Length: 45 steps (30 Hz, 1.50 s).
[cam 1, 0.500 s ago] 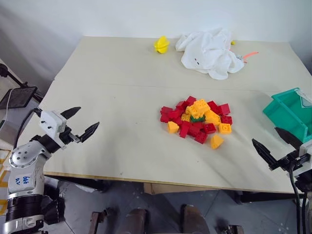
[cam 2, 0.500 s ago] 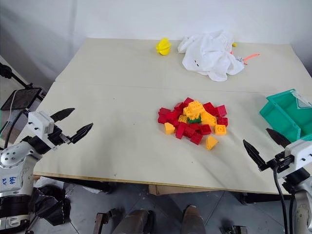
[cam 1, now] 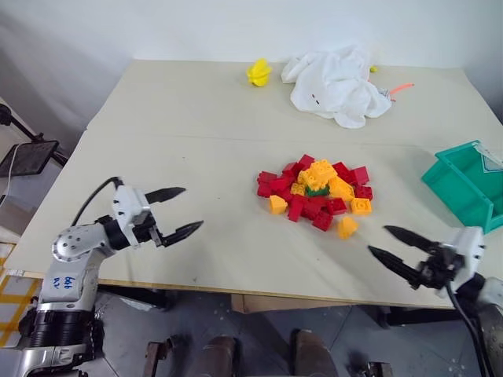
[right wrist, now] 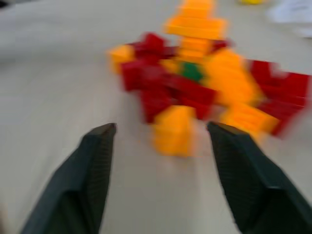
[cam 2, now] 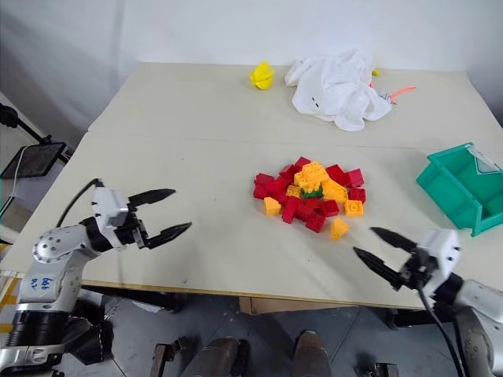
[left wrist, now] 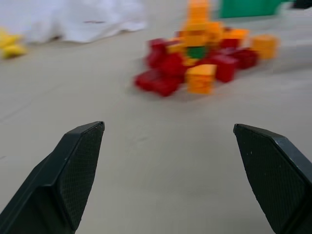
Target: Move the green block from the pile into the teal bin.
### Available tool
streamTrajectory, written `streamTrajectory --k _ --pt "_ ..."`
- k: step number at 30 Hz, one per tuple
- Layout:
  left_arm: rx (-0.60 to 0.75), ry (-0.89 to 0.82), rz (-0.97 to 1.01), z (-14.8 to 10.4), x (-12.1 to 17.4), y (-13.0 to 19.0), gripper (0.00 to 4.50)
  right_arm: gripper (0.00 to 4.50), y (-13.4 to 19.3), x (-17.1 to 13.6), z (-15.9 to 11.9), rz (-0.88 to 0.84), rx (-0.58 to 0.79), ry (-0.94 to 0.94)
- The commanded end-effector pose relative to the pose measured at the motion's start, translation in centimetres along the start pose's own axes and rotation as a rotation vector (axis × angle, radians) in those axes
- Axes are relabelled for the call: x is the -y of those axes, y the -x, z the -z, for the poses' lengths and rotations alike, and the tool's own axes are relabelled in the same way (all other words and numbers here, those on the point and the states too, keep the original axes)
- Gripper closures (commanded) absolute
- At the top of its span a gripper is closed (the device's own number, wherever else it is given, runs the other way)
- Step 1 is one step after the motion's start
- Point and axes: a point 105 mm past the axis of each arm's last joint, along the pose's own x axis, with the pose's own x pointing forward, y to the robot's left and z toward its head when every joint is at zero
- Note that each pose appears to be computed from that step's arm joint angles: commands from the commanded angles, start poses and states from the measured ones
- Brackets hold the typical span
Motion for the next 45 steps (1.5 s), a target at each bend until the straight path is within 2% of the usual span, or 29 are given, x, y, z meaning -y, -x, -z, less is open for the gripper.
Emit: streamTrajectory --k 1,3,7,10,13,17,19,21,25,33,36,42,45 --pt "0.043 -0.053 0.08 -1.4 0.6 -0.9 0.0 2.58 -2.4 -0.8 -1.8 -0.101 0.022 -0.001" --pt "0.056 -0.056 0.09 -1.6 0.5 -1.4 0.0 3.19 -4.4 -0.7 -2.0 -0.138 -0.007 0.026" --pt "0.07 -0.063 0.096 -1.8 0.4 -2.1 0.0 4.49 -8.7 0.6 -2.2 -0.098 -0.058 0.085" --pt "0.074 -0.066 0.096 -1.7 0.5 -2.5 0.0 4.49 -11.2 1.3 -2.2 -0.076 -0.079 0.094" --pt "0.071 -0.078 0.086 -1.5 0.4 -3.1 0.0 4.49 -14.2 4.0 -3.0 0.025 -0.063 0.184" --pt "0.115 -0.055 0.031 -2.0 -0.1 -3.4 0.0 4.49 -14.9 7.5 -4.0 0.147 -0.016 0.17" --pt "0.128 -0.041 0.009 -2.1 -0.3 -3.3 0.0 4.49 -14.7 9.2 -4.8 0.206 0.019 0.139" --pt "0.124 -0.038 0.006 -1.9 -0.3 -3.3 0.0 4.49 -14.0 10.9 -4.4 0.254 -0.003 0.133" --pt "0.126 -0.038 0.001 -1.9 -0.3 -3.4 0.0 4.49 -13.2 12.0 -3.4 0.281 -0.048 0.145" --pt "0.128 -0.036 -0.005 -1.8 -0.4 -3.6 0.0 4.49 -9.9 10.3 -1.8 0.189 -0.141 0.184" --pt "0.125 -0.028 -0.009 -1.6 -0.3 -3.4 0.0 4.49 -7.7 8.9 -2.9 0.109 -0.087 0.2" --pt "0.122 -0.025 -0.011 -1.3 -0.4 -3.2 0.0 4.49 -1.4 9.1 -5.6 0.118 0.006 0.2" --pt "0.114 -0.034 -0.01 -1.2 -0.7 -2.8 0.0 3.56 2.5 8.5 -4.8 0.123 -0.052 0.175"
